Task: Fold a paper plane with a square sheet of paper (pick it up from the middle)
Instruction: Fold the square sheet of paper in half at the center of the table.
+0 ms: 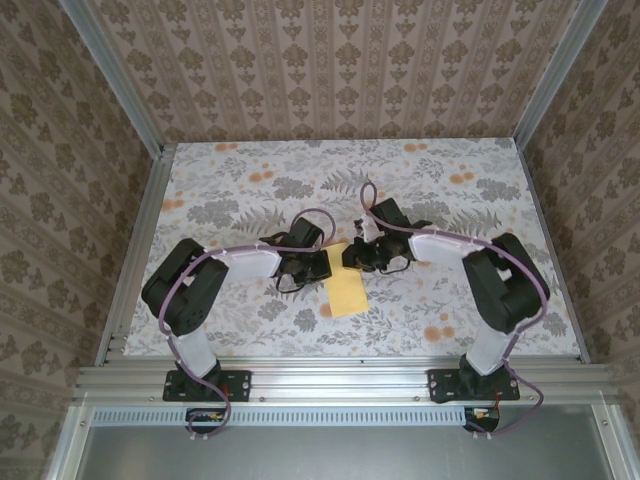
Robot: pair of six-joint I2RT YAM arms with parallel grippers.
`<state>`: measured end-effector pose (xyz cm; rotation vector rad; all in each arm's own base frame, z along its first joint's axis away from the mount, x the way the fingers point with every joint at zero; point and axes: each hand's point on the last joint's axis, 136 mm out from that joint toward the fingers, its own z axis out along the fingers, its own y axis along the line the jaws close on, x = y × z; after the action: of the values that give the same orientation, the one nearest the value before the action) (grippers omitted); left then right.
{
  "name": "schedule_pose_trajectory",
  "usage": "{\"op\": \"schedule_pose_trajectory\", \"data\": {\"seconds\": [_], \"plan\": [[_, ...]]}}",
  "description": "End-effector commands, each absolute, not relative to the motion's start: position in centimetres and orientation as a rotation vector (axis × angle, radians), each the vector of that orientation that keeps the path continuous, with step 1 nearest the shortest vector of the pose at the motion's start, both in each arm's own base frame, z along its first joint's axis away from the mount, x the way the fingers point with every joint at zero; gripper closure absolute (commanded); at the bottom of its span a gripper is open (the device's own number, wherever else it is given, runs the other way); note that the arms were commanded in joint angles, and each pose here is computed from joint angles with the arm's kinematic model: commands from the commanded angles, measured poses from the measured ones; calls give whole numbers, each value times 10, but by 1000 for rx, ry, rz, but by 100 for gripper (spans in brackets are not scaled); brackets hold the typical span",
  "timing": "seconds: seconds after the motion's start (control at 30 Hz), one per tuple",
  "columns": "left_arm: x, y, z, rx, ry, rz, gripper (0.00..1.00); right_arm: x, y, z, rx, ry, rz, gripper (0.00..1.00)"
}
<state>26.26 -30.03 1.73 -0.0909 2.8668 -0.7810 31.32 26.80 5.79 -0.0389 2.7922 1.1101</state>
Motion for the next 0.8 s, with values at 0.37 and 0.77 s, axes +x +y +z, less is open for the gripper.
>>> {"op": "schedule_pose_trajectory", "data": {"seconds": [0.37,0.77], "plan": [[229,-266,-31,-70,3051,-525,93,350,245,-2,240,2894,1029,82],[228,-264,-32,-61,3055,-508,93,377,265,40,213,2757,1164,82]]}}
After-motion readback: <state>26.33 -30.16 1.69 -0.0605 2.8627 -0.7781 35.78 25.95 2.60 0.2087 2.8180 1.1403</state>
